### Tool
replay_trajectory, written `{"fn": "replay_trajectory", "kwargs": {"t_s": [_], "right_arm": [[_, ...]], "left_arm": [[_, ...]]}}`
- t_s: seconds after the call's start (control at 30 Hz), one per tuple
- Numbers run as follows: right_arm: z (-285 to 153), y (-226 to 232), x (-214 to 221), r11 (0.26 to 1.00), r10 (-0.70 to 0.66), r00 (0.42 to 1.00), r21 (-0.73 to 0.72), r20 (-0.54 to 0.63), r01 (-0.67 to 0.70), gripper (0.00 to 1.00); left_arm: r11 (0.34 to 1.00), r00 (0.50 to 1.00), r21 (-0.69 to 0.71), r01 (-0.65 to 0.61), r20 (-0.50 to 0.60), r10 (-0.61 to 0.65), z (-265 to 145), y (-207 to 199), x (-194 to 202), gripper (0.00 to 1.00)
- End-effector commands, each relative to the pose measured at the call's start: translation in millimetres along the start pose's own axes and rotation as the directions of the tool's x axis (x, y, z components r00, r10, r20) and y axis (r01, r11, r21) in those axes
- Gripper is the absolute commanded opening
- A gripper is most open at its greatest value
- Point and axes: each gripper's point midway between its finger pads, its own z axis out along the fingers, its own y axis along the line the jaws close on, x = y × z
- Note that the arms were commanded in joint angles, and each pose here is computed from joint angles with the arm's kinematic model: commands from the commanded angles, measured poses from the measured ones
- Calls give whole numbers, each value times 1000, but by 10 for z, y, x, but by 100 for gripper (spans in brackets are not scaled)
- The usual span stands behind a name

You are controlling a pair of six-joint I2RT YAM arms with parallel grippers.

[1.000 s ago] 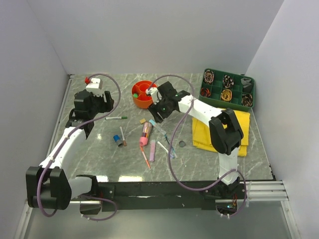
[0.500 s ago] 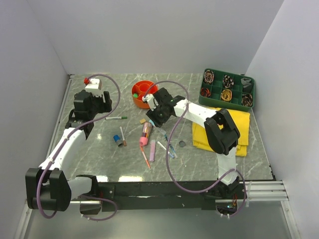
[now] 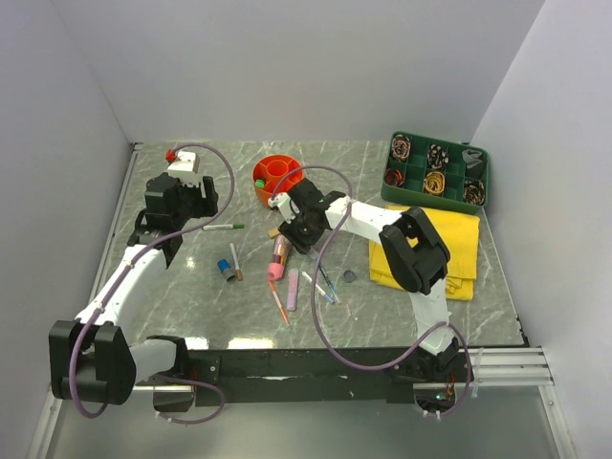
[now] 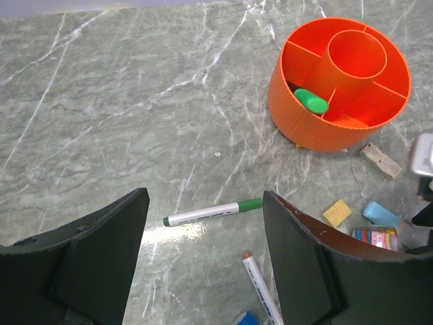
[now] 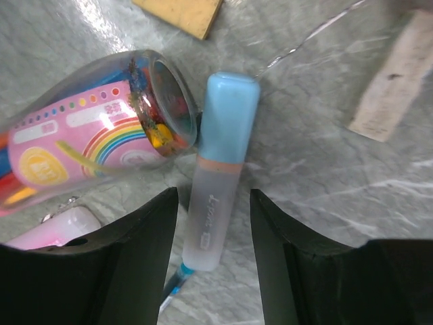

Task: Sort the stationery into containers
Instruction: Pick up the pen from the center of the board.

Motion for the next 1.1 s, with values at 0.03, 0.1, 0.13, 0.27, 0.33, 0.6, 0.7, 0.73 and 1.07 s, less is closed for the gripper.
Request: {"fn": "replay_trajectory", "kwargs": {"t_s": [0.03,0.1,0.13,0.27,0.33,0.6,0.7,0.73,1.07], "right_arm": [[69,4,-69,1000,-23,1000,18,12,23,54],[84,0,-66,999,-28,1000,18,11,27,51],[82,2,-69,999,-29,1000,17,11,29,48],[43,18,-69,999,-37,999,13,12,37,25],[-75,20,-91,999,-44,999,18,26,43,16],[-872,48,-337,997,-81,976,29,202,76,0],[-1124,91,-539,992,-123,936,33,329,118,0],[-1196,151,-684,988,-148,905,21,399,153,0],[-1435,324,-1158,955,-276,781,69,560,288,0]], "left_arm": [[1000,999,7,-29,43,29,16,-40,-154,74],[1000,999,13,-28,42,28,18,-55,-152,74],[1000,999,15,-27,39,27,24,-61,-146,74],[999,999,29,-24,40,23,20,-91,-153,74],[999,999,33,-23,43,21,22,-100,-167,74],[981,998,191,-41,56,31,21,-363,-276,73],[917,1000,399,-7,15,1,-73,-733,-226,74],[888,1000,460,8,7,-12,-111,-838,-260,73],[631,981,752,188,-110,-162,-469,-1425,-473,56]]}}
